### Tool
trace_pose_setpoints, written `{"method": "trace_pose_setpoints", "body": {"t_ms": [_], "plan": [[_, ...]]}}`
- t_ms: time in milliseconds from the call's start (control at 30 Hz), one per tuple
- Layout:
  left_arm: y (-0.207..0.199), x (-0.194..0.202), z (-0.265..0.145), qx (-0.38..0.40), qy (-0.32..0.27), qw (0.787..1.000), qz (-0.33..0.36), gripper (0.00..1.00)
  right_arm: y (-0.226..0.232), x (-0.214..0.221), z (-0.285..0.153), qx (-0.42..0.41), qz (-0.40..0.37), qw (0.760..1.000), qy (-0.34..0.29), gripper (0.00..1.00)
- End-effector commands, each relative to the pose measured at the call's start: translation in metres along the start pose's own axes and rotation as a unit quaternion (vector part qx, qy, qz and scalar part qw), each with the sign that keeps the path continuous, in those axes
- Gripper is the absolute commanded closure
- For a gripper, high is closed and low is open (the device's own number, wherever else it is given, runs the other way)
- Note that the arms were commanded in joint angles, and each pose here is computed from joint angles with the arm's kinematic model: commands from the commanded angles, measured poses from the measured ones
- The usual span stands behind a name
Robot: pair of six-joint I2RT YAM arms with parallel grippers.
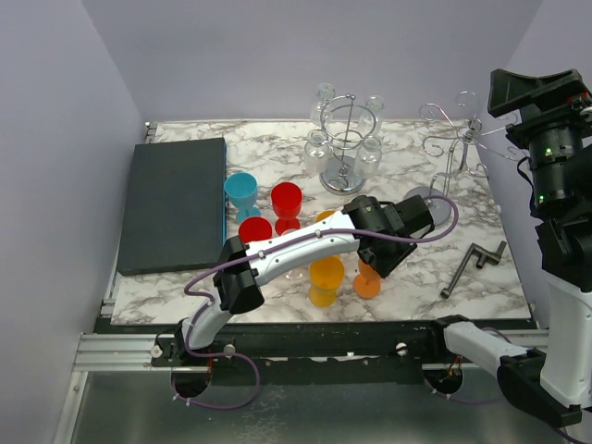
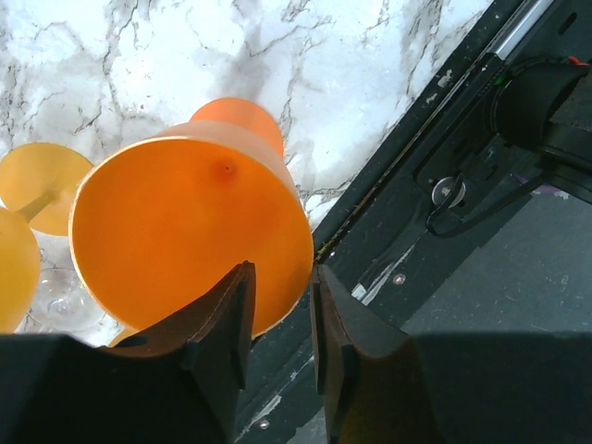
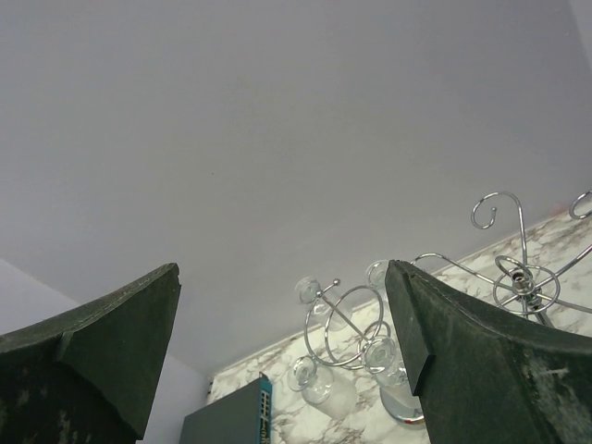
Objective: Take the wine glass off the wine glass rack
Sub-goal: Place the wine glass at the center of the board, then pick up the wine glass from the wine rack.
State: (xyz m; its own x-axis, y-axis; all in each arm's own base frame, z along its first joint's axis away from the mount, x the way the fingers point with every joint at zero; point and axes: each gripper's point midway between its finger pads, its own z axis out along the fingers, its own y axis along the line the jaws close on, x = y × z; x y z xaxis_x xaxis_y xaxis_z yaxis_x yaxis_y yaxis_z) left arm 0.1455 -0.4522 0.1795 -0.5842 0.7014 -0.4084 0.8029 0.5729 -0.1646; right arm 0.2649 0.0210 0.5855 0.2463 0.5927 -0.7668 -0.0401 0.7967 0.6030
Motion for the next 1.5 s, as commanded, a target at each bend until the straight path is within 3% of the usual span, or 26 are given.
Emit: {"method": "trace_pose_setpoints", "body": {"t_ms": [0, 633, 1000, 1267, 1467], "plan": [[-0.012, -0.01, -0.017, 0.015, -0.025, 1.0, 0.007, 0.62, 0.001, -0.003, -0.003, 0.0, 0.003, 1.0, -0.003, 0.0], [-0.019, -0.025, -0.052, 0.029, -0.081, 0.996, 0.0, 0.46, 0.0, 0.001, -0.004, 0.0, 0.002, 1.0, 0.004, 0.0], [-0.023, -0.044, -0.093, 0.042, -0.147, 0.988, -0.017, 0.33, 0.0, 0.01, 0.001, -0.003, 0.0, 1.0, 0.018, 0.0], [0.004, -0.065, -0.138, 0.022, -0.225, 0.973, -0.056, 0.3, 0.004, 0.023, 0.011, -0.012, 0.003, 0.999, 0.038, 0.0], [0.068, -0.074, -0.179, -0.014, -0.298, 0.945, -0.133, 0.3, 0.012, 0.05, 0.029, -0.031, -0.002, 0.996, 0.084, 0.0]]}}
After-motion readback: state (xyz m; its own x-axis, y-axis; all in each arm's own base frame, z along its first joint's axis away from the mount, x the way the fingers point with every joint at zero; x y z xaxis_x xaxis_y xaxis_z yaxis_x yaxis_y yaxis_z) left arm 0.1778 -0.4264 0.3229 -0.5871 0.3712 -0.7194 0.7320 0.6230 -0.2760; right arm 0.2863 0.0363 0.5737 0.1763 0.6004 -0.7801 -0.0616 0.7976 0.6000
